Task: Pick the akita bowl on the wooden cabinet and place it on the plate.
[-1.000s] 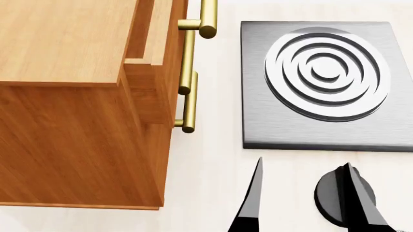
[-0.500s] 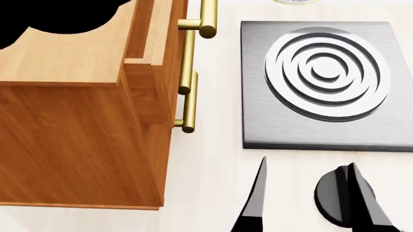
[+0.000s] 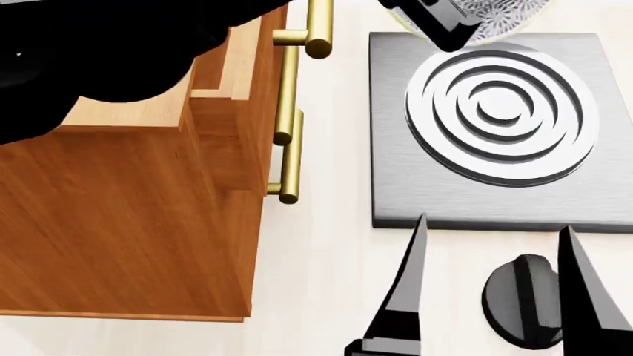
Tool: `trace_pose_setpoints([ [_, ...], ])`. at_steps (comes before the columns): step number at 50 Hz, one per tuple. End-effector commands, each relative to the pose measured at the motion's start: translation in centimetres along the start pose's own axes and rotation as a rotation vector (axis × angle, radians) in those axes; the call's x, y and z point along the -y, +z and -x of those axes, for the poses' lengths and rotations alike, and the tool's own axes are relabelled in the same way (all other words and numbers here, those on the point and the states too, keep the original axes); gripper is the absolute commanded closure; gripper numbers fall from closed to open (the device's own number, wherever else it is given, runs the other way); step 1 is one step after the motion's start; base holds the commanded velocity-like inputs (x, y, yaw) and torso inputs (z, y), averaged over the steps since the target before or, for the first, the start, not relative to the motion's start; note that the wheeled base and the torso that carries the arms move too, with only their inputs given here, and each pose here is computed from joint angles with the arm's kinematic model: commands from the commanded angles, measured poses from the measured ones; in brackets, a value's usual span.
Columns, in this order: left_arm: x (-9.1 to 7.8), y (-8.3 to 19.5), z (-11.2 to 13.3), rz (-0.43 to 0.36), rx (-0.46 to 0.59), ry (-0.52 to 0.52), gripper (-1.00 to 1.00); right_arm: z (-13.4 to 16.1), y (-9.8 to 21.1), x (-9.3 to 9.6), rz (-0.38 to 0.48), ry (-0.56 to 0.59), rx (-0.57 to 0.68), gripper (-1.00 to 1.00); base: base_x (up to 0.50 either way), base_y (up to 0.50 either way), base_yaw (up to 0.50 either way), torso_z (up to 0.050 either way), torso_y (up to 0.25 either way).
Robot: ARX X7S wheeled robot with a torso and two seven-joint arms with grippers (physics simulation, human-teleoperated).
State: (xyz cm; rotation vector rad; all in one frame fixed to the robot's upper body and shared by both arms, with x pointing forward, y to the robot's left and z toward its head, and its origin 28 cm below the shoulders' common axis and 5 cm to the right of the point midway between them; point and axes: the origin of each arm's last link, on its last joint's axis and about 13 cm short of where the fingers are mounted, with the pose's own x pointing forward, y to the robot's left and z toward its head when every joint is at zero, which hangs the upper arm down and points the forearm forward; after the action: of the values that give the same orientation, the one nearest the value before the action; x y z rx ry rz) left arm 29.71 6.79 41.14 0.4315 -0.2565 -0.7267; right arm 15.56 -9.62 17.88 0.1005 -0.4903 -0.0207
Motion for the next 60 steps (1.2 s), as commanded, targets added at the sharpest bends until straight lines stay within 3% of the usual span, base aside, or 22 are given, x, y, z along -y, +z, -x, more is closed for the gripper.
trace_pose_setpoints([
  [1,0.2,0.0,0.6,-0.053,0.108,-0.058,1.00,0.0,0.3,0.0,-0.002,0.002,0.010,-1.00,0.00,0.00,0.00,0.000,0.010],
  [25,-0.1,-2.4,1.3,-0.037,0.107,-0.065,1.00,-0.8,2.1,0.5,0.035,-0.028,0.059,-1.00,0.00,0.00,0.00,0.000,0.000],
  [28,-0.1,-2.6,1.4,-0.032,0.107,-0.066,1.00,-0.9,2.4,0.6,-0.015,-0.012,0.065,-1.00,0.00,0.00,0.00,0.000,0.003],
  [60,0.1,-4.3,2.1,0.018,0.138,-0.110,1.00,-2.7,4.5,0.6,-0.036,-0.006,0.080,-1.00,0.00,0.00,0.00,0.000,0.000],
])
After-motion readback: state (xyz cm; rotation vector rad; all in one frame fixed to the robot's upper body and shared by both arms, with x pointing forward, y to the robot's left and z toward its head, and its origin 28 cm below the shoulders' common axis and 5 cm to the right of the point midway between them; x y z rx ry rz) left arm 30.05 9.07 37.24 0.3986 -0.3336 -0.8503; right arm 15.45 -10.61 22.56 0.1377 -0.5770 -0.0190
